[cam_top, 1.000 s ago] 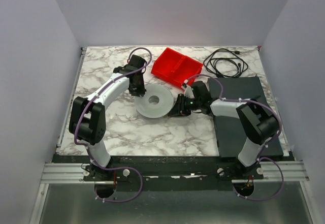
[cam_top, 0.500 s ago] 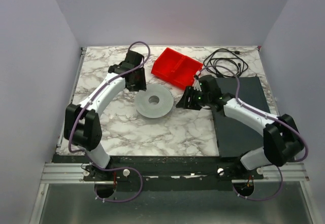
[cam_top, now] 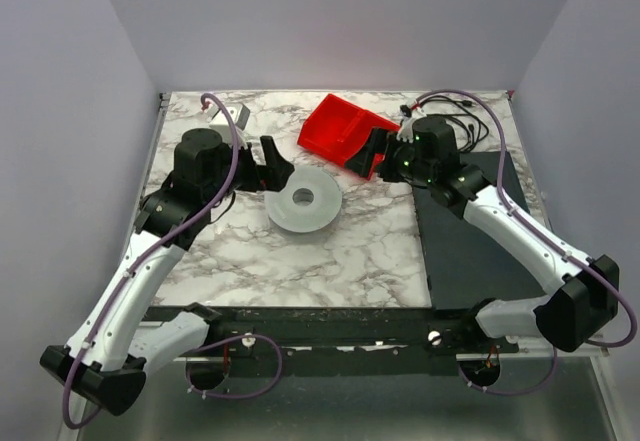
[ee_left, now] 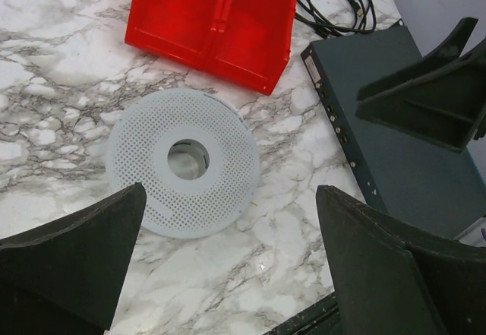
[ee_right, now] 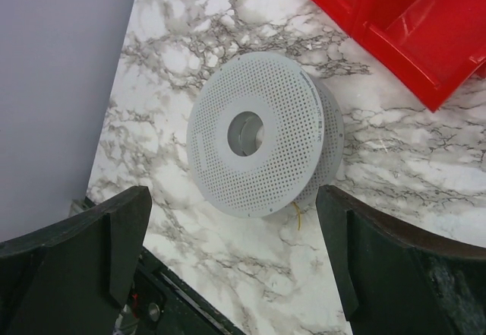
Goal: Wrap the cables
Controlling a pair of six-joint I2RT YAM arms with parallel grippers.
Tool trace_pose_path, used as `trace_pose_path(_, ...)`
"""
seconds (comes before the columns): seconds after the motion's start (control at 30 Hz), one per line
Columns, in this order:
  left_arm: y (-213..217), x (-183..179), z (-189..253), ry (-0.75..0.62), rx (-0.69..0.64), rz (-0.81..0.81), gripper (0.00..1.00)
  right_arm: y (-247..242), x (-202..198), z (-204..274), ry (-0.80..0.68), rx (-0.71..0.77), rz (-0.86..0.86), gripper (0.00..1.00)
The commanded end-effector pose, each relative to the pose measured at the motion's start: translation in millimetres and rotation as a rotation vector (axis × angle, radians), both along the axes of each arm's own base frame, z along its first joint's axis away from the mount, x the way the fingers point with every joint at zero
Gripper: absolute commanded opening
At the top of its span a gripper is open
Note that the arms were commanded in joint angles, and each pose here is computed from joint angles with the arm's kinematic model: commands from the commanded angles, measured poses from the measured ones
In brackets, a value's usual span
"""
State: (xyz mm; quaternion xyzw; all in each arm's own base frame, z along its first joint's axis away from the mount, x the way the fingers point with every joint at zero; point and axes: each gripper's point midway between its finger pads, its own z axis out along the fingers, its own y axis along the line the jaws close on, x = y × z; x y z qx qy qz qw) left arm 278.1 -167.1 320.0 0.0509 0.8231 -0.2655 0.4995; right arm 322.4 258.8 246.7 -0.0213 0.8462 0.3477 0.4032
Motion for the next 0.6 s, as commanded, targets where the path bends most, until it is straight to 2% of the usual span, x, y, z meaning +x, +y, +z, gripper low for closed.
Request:
trace_pose_path(0.0, -2, -13, -6, -0.023, -0.026, -0.038, 0.99, -9, 2, 26, -0.058, 0.008, -0.038, 1.00)
trace_pose_path(0.13, 5, -22, 0, -0.069, -0.049, -0.019, 0.99, -10, 1, 30, -0.073, 0.014, -0.042, 1.00)
trace_pose_path(0.57, 1, -18, -1, -0.057, -0.071, -0.011, 0.98, -14, 2, 33, -0.097, 0.001, -0.054, 1.00)
